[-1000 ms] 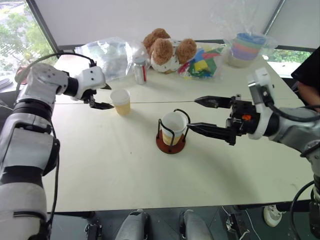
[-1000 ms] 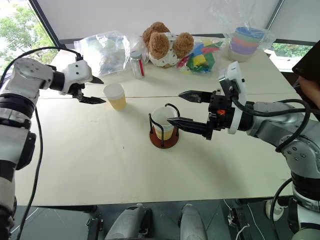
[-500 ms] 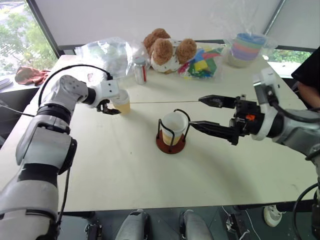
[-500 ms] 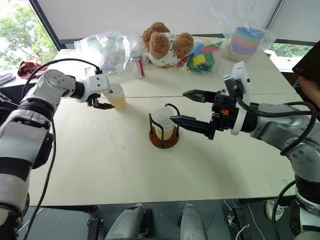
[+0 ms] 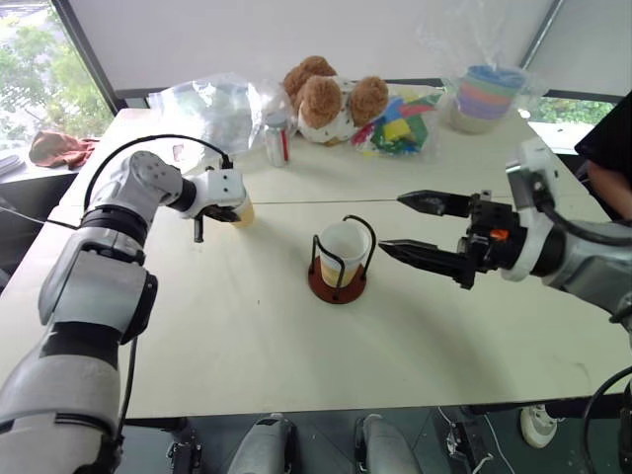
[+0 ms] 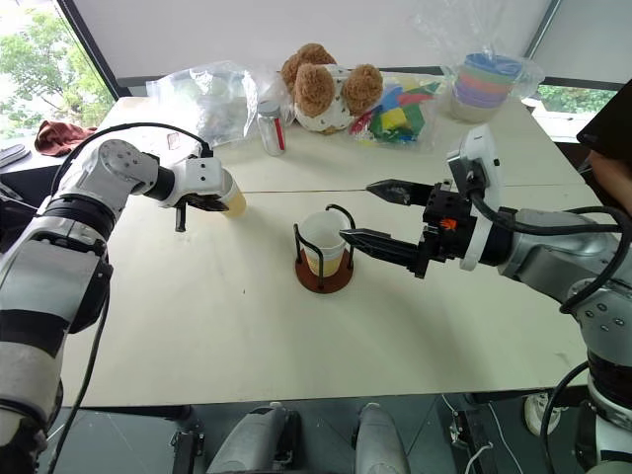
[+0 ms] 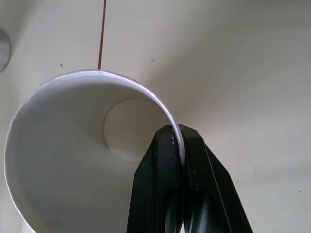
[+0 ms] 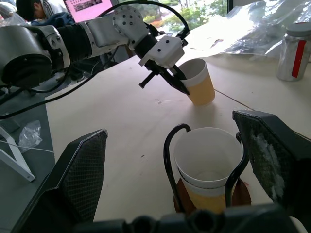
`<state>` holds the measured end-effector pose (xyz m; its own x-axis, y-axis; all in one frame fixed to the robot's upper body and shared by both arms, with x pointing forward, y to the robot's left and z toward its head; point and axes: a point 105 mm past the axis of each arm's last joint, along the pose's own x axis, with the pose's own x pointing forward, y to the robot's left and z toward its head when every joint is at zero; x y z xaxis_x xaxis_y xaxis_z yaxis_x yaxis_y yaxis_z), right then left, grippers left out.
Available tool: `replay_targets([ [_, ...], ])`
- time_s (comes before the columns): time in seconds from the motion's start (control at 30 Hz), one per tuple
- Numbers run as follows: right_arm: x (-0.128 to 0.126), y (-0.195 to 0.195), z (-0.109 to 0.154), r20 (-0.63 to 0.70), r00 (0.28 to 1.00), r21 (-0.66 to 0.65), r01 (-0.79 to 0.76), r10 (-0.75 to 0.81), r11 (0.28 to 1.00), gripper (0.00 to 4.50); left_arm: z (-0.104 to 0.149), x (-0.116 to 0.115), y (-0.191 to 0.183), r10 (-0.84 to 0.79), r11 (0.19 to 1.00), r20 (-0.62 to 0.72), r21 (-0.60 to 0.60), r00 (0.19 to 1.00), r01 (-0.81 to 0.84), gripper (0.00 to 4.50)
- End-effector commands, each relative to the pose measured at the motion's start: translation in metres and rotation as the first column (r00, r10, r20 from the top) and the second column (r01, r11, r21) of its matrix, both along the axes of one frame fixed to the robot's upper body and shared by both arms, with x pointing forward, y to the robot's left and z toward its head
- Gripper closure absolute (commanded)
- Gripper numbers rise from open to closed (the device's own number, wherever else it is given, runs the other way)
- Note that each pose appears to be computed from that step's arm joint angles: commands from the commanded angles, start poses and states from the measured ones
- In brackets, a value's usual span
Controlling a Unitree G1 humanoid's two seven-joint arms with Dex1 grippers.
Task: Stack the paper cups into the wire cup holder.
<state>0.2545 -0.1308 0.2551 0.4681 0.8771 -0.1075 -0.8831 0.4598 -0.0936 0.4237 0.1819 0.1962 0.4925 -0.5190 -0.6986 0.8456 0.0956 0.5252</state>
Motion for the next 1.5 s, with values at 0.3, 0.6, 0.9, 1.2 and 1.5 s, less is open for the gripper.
replay_targets([
  [0.3, -0.013, -0.022, -0.013, 0.003, 0.992, -0.103, 0.122, -0.122, 0.987, 0.00, 0.137, -0.053, -0.122, -0.516, 0.832, 0.061, -0.203, 0.854, 0.517, 4.45],
  [0.6, -0.023, -0.017, -0.010, 0.021, 0.990, -0.073, 0.142, -0.141, 0.987, 0.00, 0.112, -0.073, -0.138, -0.615, 0.783, -0.092, -0.185, 0.783, 0.593, 4.45],
  [0.9, -0.028, -0.013, -0.018, -0.002, 0.986, -0.050, 0.167, -0.167, 0.985, 0.00, 0.100, -0.088, -0.140, -0.666, 0.746, -0.169, -0.140, 0.726, 0.651, 4.45],
  [1.2, -0.026, -0.012, -0.019, -0.003, 0.985, -0.035, 0.174, -0.174, 0.984, 0.00, 0.089, -0.088, -0.152, -0.706, 0.706, -0.178, -0.098, 0.686, 0.701, 4.45],
  [1.5, -0.027, -0.013, -0.020, -0.003, 0.983, -0.028, 0.182, -0.182, 0.983, 0.00, 0.079, -0.087, -0.154, -0.700, 0.699, -0.219, -0.021, 0.679, 0.714, 2.80],
])
